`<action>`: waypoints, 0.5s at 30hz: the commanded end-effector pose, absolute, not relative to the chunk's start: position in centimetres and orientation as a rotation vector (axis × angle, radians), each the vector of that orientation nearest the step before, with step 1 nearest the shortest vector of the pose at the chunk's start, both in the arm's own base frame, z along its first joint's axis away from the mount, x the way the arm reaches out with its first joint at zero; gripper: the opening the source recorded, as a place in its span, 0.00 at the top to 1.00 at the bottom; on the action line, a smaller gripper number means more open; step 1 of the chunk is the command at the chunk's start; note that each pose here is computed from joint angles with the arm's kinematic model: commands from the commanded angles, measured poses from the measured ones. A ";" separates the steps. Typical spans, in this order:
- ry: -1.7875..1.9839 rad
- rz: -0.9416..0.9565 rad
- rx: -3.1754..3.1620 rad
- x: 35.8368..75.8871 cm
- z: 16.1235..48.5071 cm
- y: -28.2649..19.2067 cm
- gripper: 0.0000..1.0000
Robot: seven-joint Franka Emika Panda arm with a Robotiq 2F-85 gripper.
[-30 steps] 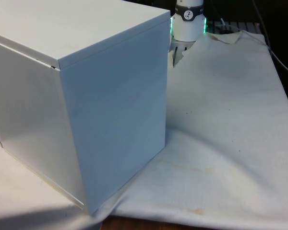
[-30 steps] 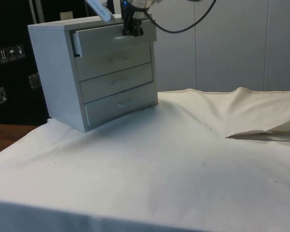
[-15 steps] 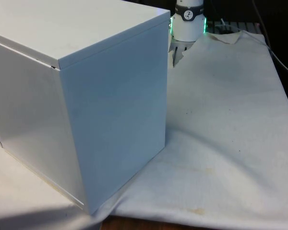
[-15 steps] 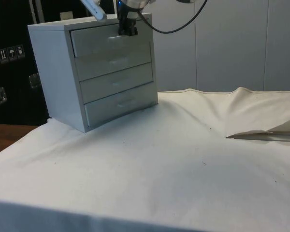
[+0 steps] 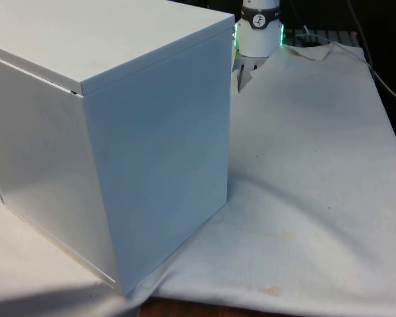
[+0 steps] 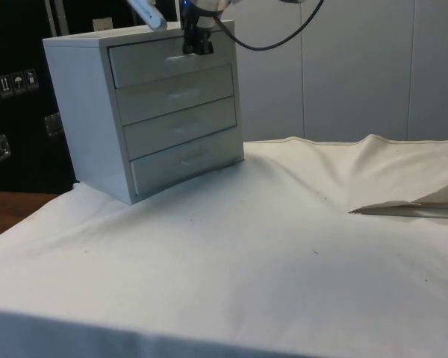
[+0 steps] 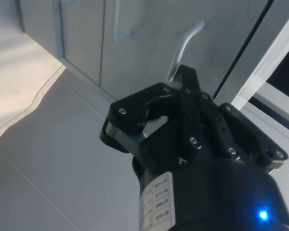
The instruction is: Open the drawer, then close it.
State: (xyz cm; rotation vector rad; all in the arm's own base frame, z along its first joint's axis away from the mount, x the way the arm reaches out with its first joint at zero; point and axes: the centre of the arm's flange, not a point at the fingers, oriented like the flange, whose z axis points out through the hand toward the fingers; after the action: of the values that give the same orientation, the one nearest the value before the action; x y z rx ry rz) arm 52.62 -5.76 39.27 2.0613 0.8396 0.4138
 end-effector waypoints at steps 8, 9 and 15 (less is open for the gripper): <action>0.842 0.420 2.063 51.0 39.4 -4.3 1.00; 0.843 0.424 2.064 50.6 39.4 -4.0 1.00; 0.848 0.421 2.076 49.6 39.3 -3.3 1.00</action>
State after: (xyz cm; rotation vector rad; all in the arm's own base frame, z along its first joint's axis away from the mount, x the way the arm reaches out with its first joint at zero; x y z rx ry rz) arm 49.58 -3.30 39.31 2.0757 0.8479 0.4211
